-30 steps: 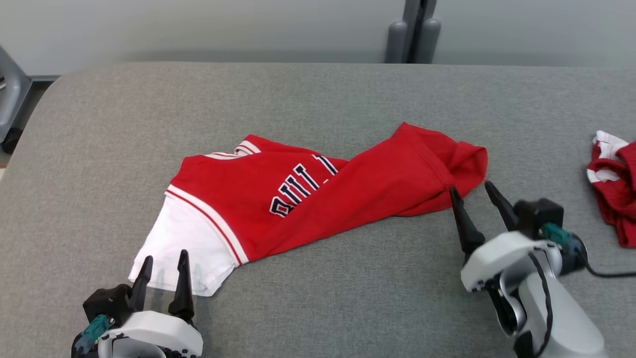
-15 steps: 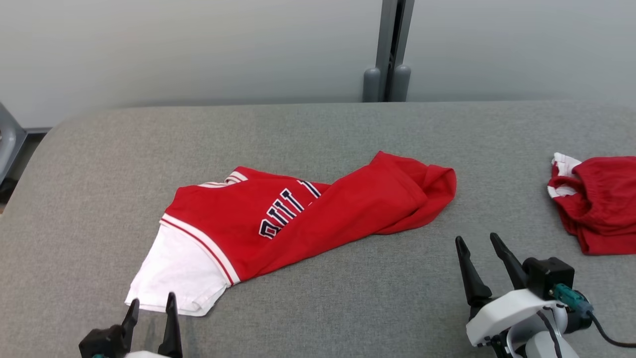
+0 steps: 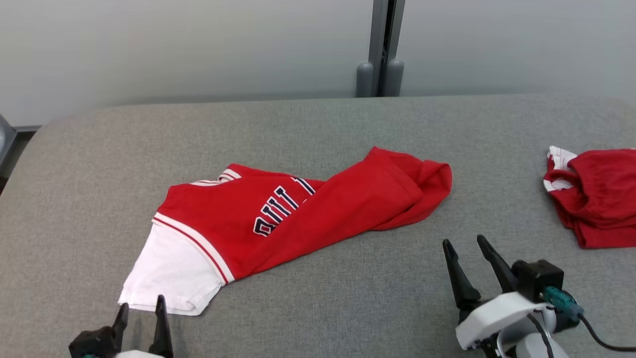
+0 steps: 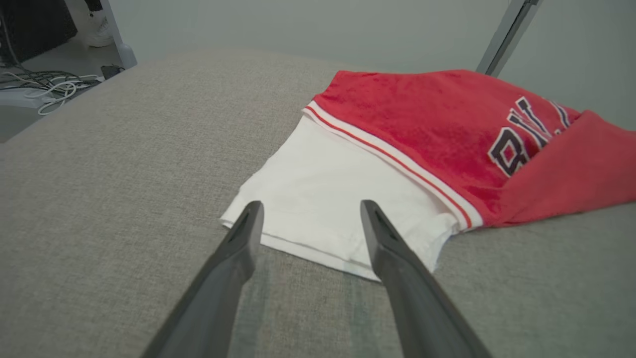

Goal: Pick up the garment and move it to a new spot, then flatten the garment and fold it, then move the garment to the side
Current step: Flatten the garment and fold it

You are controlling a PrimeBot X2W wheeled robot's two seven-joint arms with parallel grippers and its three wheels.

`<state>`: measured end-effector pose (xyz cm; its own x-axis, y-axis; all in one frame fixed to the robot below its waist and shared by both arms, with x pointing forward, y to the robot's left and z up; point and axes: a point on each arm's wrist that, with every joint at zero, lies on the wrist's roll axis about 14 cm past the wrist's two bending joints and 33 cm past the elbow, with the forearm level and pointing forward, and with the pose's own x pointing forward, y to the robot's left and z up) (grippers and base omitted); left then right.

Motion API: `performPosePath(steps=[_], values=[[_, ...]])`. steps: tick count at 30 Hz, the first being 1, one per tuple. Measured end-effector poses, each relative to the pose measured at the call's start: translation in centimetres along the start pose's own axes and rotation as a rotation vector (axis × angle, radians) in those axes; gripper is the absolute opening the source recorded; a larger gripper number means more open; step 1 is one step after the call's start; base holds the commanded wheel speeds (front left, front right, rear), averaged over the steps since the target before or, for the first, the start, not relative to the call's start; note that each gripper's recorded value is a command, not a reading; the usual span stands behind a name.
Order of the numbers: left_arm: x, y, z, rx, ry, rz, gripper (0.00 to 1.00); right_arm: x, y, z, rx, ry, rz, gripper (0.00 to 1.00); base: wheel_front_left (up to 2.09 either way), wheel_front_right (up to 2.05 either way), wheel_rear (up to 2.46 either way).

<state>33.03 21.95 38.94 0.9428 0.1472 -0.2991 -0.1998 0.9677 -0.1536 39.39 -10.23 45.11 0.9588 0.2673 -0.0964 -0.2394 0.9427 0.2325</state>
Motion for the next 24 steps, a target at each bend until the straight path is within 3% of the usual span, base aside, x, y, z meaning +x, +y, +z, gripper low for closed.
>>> performPosePath(steps=[11, 19, 20, 21, 22, 24], values=[[3.1, 3.0, -1.6, -0.055, 0.076, 0.136, 1.0, 3.8, 0.8, -0.2, -0.002, 0.007, 0.053, 1.0, 0.0, 0.0, 0.0], [4.3, 3.5, -3.3, -0.083, 0.136, 0.154, 1.0, 5.4, 0.7, -0.9, 0.003, 0.019, 0.063, 1.0, 0.0, 0.0, 0.0], [4.4, 3.5, -3.5, -0.101, 0.142, 0.154, 0.8, 5.6, 0.7, -0.9, 0.002, 0.019, 0.065, 1.0, 0.0, 0.0, 0.0], [4.5, 3.5, -3.6, -0.11, 0.143, 0.154, 0.16, 5.9, 0.8, -0.8, 0.0, 0.017, 0.068, 1.0, 0.0, 0.0, 0.0], [4.5, 3.5, -3.8, -0.113, 0.148, 0.149, 0.0, 6.1, 0.9, -0.8, -0.002, 0.016, 0.072, 1.0, 0.0, 0.0, 0.0], [4.8, 3.5, -3.9, -0.114, 0.156, 0.139, 0.0, 6.5, 0.9, -0.8, -0.004, 0.015, 0.076, 1.0, 0.0, 0.0, 0.0]])
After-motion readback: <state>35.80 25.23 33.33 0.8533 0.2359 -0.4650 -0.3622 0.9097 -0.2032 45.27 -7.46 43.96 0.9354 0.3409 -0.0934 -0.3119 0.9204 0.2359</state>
